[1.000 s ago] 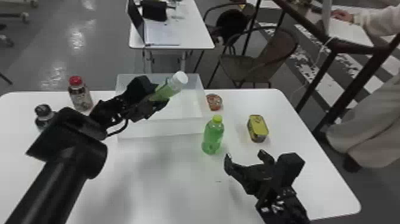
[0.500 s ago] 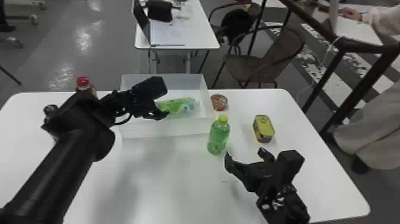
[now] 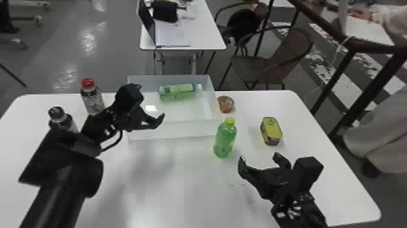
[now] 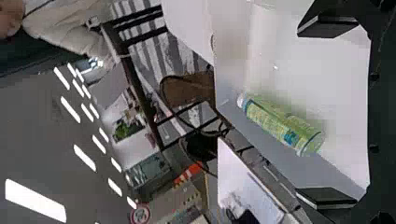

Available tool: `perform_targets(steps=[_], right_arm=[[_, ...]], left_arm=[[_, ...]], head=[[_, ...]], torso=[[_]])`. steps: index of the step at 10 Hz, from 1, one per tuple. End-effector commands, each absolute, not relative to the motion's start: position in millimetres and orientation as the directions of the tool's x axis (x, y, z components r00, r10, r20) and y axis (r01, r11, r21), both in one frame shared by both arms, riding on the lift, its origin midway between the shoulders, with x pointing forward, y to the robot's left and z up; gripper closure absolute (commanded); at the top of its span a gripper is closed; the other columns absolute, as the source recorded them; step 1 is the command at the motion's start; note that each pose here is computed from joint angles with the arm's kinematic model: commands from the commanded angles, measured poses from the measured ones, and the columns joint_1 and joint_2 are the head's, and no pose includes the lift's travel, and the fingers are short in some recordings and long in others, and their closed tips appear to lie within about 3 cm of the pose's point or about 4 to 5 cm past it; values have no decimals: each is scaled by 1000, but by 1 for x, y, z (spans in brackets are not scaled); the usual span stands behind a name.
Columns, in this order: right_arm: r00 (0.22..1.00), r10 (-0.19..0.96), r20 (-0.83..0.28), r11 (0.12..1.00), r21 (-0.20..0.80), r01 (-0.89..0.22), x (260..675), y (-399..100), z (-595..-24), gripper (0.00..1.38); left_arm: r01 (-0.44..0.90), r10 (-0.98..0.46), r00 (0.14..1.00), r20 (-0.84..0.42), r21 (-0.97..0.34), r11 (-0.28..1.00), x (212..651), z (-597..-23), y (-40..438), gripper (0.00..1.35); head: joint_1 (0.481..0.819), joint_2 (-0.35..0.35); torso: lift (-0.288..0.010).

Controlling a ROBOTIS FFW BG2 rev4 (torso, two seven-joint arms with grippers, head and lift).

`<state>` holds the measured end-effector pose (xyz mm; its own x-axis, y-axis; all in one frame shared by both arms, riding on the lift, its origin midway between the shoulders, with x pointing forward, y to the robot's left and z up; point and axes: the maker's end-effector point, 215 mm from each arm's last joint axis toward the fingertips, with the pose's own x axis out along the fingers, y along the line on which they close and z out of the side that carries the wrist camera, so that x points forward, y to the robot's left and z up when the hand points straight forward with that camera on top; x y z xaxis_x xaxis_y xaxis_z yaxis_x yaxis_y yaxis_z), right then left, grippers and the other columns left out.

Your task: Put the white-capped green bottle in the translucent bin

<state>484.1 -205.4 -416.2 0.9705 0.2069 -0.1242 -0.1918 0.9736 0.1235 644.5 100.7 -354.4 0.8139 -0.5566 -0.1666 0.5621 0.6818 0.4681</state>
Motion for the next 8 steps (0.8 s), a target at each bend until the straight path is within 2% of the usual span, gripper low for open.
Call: perform_targets(steps=[1, 4, 7, 8], right_arm=[[977, 178, -120, 980, 110, -165, 476, -224, -411, 61], [982, 141, -122, 988, 80, -132, 463, -247, -404, 61], [988, 78, -135, 997, 38, -74, 432, -286, -397, 61], [987, 65, -145, 997, 36, -61, 427, -292, -399, 61]], left_arm=[[488, -494, 866, -78, 346, 801, 596, -366, 124, 104], [262, -266, 964, 13, 143, 954, 506, -390, 189, 104], [27, -28, 998, 62, 17, 999, 432, -403, 243, 104], [-10, 9, 998, 57, 18, 1000, 414, -409, 258, 104]], head=[[695, -103], [695, -90], [695, -54], [695, -51]], torso=[[-90], [-90], [-90], [-90]])
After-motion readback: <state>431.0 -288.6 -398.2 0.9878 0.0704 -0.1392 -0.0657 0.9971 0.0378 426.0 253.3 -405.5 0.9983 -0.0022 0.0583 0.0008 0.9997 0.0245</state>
